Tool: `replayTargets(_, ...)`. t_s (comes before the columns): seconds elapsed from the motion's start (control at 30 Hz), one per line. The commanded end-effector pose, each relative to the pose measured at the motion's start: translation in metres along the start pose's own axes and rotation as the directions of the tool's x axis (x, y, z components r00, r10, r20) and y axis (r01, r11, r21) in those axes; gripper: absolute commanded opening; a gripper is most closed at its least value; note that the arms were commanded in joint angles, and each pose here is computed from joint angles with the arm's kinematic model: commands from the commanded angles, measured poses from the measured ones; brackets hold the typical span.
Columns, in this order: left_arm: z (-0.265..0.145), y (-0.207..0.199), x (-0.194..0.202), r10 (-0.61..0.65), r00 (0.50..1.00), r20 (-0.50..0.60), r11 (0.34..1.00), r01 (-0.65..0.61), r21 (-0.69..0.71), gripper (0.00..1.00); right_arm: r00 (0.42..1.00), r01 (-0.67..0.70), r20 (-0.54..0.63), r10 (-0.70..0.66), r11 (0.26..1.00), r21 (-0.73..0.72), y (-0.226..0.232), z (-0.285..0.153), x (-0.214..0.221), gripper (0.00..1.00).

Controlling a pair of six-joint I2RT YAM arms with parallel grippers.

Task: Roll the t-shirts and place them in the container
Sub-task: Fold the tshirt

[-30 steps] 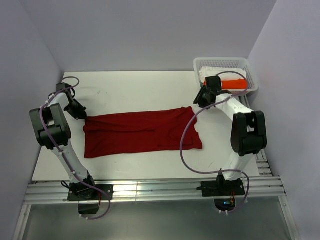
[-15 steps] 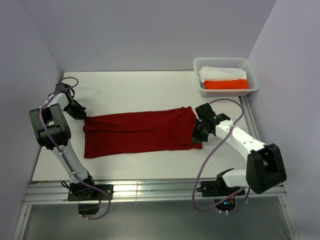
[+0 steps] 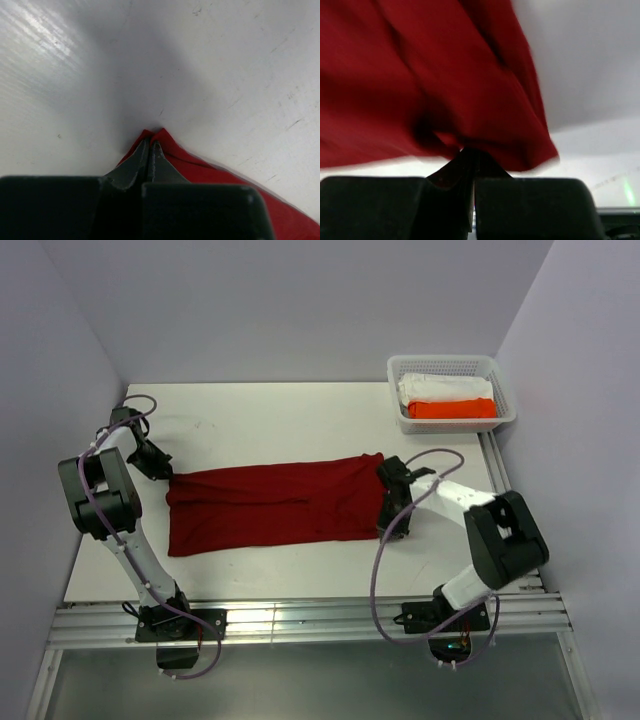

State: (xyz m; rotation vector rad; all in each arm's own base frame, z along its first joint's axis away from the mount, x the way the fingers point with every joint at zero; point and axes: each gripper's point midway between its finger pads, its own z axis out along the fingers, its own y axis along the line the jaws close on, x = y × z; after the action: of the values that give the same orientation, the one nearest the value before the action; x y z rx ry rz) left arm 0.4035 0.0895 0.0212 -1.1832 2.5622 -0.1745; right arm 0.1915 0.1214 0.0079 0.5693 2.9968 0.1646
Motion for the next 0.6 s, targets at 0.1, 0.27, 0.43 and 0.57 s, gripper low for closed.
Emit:
replayTargets(0.1,-0.005,0.04,0.008,-0.056,0.998,0.01,0.992,0.057,-0.115,0.0,0.98,0.006,0.201,-0.007,1.0,0.009,0.065,0.005,-0.106,0.0)
replayTargets(0.27,-0.013,0.05,0.039,-0.147,0.989,-0.019,0.986,0.145,-0.086,0.0,0.97,-0.017,0.241,0.028,0.999,-0.049,0.145,0.015,-0.197,0.0)
replayTargets(0.43,-0.027,0.048,0.084,-0.205,0.977,-0.063,0.978,0.202,-0.049,0.0,0.941,-0.048,0.317,0.121,0.972,-0.229,0.239,0.014,-0.284,0.0)
replayTargets(0.57,-0.043,0.034,0.138,-0.228,0.966,-0.123,0.973,0.229,-0.009,0.0,0.894,-0.085,0.35,0.278,0.875,-0.477,0.283,0.014,-0.323,0.0)
